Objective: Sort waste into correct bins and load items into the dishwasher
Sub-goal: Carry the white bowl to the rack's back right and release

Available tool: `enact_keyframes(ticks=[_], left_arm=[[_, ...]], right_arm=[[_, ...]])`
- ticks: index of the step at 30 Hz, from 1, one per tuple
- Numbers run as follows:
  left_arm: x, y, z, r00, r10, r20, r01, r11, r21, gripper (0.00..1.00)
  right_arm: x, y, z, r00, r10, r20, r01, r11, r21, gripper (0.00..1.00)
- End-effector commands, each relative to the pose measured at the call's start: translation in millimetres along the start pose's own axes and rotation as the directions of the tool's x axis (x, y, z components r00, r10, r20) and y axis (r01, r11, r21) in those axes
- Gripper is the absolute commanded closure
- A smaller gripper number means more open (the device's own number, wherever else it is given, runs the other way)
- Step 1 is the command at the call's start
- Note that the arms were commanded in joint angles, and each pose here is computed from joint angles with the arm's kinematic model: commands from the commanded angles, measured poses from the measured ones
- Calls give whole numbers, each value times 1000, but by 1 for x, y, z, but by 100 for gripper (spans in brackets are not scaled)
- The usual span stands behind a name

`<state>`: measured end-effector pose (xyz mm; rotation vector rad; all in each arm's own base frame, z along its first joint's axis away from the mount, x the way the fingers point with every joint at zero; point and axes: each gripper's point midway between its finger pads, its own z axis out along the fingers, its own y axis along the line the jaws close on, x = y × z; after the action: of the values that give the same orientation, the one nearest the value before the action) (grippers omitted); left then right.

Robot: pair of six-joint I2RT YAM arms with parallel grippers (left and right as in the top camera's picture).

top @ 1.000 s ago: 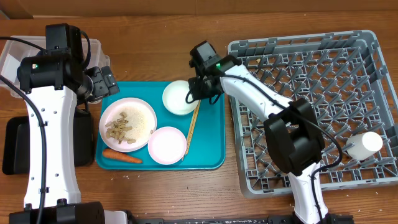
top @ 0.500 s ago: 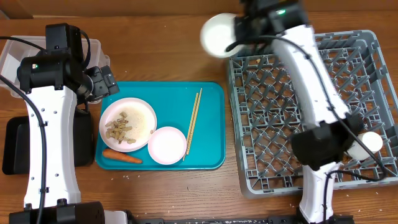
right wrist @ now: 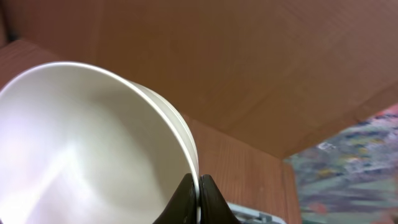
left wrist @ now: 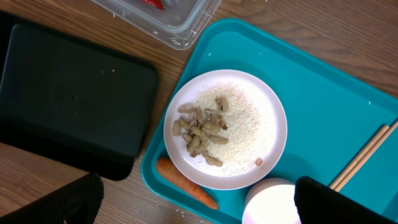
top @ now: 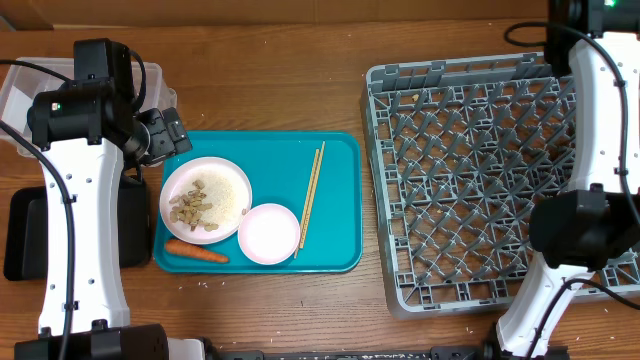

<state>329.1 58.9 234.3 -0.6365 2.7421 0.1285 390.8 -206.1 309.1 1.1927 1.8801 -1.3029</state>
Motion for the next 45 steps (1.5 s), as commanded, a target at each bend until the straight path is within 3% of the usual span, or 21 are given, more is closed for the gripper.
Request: enact_keyframes(ticks=[1, 10, 20, 28, 32, 38, 45], left_arm=[[-2, 2, 0, 1000, -19, 4, 19, 1000, -13, 0], [-4, 2, 0, 1000, -20, 11, 20, 1000, -11, 0], [-6, 0, 0, 1000, -22, 21, 22, 1000, -5, 0], [-5, 0, 0, 1000, -21, 14, 21, 1000, 0, 0], [-4, 0, 0, 1000, -20, 9, 20, 1000, -2, 0], [-4, 0, 0, 1000, -20, 10, 20, 1000, -2, 0], [-4, 0, 0, 1000, -20, 12, 20, 1000, -2, 0]], right_arm=[[0, -15, 19, 997, 46, 56, -52, 993, 105, 96], [85, 22, 42, 990, -139, 3, 137, 980, 143, 96], [124, 63, -7, 978, -208, 21, 208, 978, 1, 96], [164, 86, -41, 962, -254, -101, 237, 959, -155, 94], [160, 82, -43, 960, -268, -85, 254, 957, -142, 96], [117, 51, -31, 973, -231, -19, 229, 972, -56, 96], [114, 44, -31, 969, -246, -11, 245, 968, -42, 96]])
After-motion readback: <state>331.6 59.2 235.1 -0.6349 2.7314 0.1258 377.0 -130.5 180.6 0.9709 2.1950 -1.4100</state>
